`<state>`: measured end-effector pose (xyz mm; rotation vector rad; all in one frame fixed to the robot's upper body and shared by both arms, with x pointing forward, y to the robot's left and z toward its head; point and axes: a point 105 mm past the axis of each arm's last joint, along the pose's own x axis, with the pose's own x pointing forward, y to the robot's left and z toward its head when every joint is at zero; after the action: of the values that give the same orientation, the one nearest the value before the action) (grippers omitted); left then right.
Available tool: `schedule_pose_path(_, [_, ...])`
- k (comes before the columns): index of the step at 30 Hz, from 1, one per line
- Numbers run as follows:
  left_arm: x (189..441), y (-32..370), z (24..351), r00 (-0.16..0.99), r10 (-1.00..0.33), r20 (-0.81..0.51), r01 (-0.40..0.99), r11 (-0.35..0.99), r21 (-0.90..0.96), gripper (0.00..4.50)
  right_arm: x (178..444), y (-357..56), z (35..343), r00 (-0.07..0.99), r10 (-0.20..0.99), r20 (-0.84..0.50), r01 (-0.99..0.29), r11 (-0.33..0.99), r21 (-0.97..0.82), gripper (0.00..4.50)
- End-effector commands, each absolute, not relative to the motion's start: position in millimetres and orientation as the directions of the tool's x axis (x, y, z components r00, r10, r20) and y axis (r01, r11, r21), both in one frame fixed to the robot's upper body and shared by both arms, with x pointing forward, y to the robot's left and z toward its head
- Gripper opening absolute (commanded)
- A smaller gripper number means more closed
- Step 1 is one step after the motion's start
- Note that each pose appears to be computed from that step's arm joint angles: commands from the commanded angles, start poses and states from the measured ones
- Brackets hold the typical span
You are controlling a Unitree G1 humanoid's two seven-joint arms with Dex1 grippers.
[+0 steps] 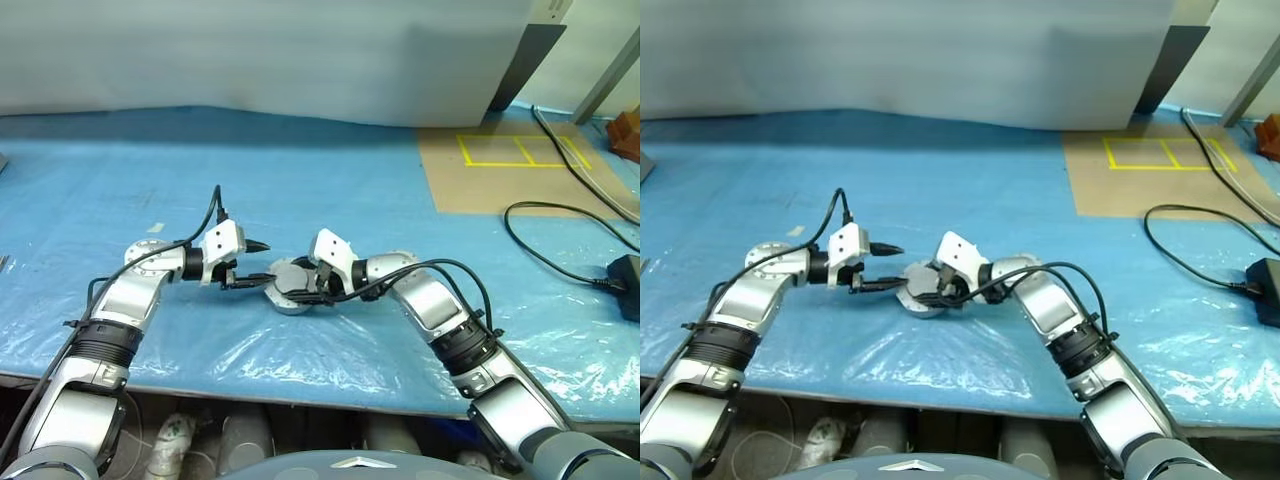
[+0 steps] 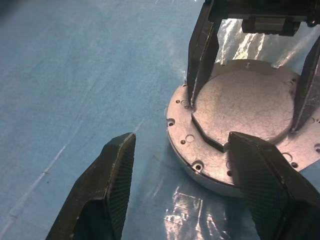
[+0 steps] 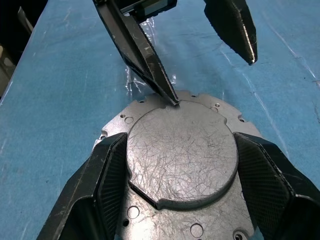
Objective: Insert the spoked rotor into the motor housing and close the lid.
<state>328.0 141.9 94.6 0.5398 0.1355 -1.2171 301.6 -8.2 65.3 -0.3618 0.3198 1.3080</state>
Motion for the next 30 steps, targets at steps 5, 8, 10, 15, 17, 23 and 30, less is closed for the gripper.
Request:
schedule_pose_path(5, [327, 140, 89, 0.33, -0.856, -0.399, 0.921, 0.198, 0.337, 3.15, 293, -42, 3, 0.233, 0.741, -0.63, -0.945, 0.325, 0.032, 2.97])
schedule_pose_path(8, [327, 139, 91, 0.33, -0.86, -0.389, 0.919, 0.198, 0.341, 3.15, 294, -39, 9, 0.233, 0.759, -0.609, -0.949, 0.314, 0.028, 2.97])
schedule_pose_path(10, [331, 140, 103, 0.348, -0.876, -0.333, 0.914, 0.238, 0.329, 3.15, 298, -34, 23, 0.246, 0.803, -0.544, -0.946, 0.32, 0.044, 2.97])
schedule_pose_path(15, [331, 138, 122, 0.343, -0.906, -0.247, 0.922, 0.275, 0.271, 3.15, 302, -28, 57, 0.229, 0.875, -0.427, -0.948, 0.3, 0.106, 2.97])
schedule_pose_path(17, [331, 139, 123, 0.345, -0.906, -0.245, 0.922, 0.279, 0.268, 3.15, 300, -24, 69, 0.205, 0.902, -0.38, -0.95, 0.277, 0.146, 2.97])
schedule_pose_path(23, [330, 138, 121, 0.348, -0.903, -0.252, 0.922, 0.281, 0.267, 3.15, 298, -18, 84, 0.163, 0.927, -0.337, -0.957, 0.232, 0.175, 2.97])
schedule_pose_path(30, [317, 140, 156, 0.293, -0.95, -0.105, 0.951, 0.279, 0.132, 3.15, 295, -20, 95, 0.143, 0.934, -0.326, -0.97, 0.197, 0.14, 2.97])
